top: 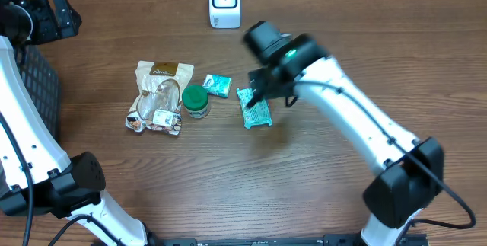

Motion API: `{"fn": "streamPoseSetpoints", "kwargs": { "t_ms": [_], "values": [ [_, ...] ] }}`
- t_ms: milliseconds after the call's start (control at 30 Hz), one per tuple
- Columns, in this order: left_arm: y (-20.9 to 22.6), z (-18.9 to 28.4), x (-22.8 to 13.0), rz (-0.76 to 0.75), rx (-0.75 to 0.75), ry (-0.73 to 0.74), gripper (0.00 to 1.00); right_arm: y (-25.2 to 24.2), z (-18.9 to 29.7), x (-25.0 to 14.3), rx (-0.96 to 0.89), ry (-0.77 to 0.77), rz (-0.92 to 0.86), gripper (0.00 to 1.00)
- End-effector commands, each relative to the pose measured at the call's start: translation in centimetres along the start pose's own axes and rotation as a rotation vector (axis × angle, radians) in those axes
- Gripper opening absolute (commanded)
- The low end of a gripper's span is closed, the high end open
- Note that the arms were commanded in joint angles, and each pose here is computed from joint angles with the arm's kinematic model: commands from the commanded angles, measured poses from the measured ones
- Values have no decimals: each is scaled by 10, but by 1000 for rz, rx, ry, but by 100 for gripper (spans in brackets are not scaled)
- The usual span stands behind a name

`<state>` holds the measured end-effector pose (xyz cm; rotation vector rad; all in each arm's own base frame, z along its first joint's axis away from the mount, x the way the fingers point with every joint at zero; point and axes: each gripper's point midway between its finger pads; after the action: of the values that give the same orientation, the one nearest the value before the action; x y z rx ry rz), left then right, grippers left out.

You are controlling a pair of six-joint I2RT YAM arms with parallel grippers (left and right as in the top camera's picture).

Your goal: Scan the item barcode

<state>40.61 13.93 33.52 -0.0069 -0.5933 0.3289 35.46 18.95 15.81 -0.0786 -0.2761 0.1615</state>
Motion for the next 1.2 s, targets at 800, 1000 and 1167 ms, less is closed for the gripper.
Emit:
{"fn": "streamPoseSetpoints", "kwargs": {
  "t_ms": [800, 1000, 1167],
  "values": [
    [-7, 14, 4, -27, -8, -38, 100, 5, -65, -21, 199, 83, 16, 95],
    [-7, 14, 4, -27, -8, -38, 100, 19, -79, -28, 263, 80, 22, 87],
    [-7, 14, 4, -27, -8, -38, 100, 36, -99, -22, 310, 3, 32, 82]
  ]
}}
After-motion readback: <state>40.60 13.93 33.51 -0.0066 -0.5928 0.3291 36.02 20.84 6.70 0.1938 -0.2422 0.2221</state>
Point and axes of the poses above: each gripper's point midway between its finger pads, its own z axis back along the fingers, its own y axis along the line the jaws close on, x = y × z, and after that the axes turned 3 degrees about z, right-handed
